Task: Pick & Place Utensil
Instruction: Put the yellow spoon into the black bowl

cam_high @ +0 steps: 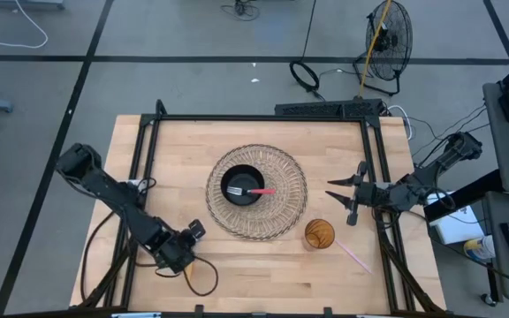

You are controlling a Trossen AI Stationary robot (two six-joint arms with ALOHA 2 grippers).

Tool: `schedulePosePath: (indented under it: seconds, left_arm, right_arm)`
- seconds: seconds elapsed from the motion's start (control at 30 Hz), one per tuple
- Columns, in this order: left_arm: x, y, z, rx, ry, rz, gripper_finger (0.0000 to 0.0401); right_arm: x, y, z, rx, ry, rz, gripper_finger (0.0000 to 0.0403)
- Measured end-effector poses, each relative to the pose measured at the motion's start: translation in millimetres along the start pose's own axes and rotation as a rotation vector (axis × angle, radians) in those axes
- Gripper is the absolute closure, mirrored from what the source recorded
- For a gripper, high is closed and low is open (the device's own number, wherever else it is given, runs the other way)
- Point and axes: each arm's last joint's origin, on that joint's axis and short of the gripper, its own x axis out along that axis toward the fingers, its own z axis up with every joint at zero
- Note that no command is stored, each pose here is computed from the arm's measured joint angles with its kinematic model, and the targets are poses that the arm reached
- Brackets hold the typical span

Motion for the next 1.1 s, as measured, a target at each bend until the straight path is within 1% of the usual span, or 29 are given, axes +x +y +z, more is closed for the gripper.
schedulePosePath:
  seconds: [0.17, 0.33, 0.43, 0.63, 0.7, 0.77, 0.83, 0.93, 1.1]
  left_arm:
    - [3, 0, 1, 0.075, -0.004, -0.015, 0.0302]
    - [20, -2, 3, 0.137, 0.028, -0.081, 0.0302]
    - [29, -4, 3, 0.167, 0.06, -0.095, 0.0302]
    - [32, -4, 5, 0.169, 0.048, -0.091, 0.0302]
    - [33, -2, 7, 0.123, 0.027, -0.088, 0.0302]
    - [34, 3, 9, 0.012, -0.003, -0.093, 0.0303]
    - [35, 10, 7, -0.119, -0.003, -0.086, 0.0309]
    - [37, 20, 4, -0.253, 0.005, -0.09, 0.0328]
    - [39, 32, -1, -0.421, -0.003, -0.121, 0.0361]
  right_arm:
    - [0, 0, 0, 0.0, 0.001, 0.0, 0.0275]
    - [0, 0, 0, 0.011, 0.002, 0.0, 0.0275]
    - [0, 1, 0, 0.014, 0.003, 0.001, 0.0275]
    - [1, 1, 0, 0.01, 0.004, 0.001, 0.0275]
    - [1, 1, -1, 0.008, 0.005, 0.001, 0.0275]
    - [1, 2, -1, 0.003, 0.009, 0.001, 0.0275]
    - [2, 3, -2, -0.004, 0.013, 0.001, 0.0275]
    - [3, 4, -3, -0.014, 0.021, 0.001, 0.0275]
    - [4, 6, -4, -0.017, 0.028, 0.002, 0.0275]
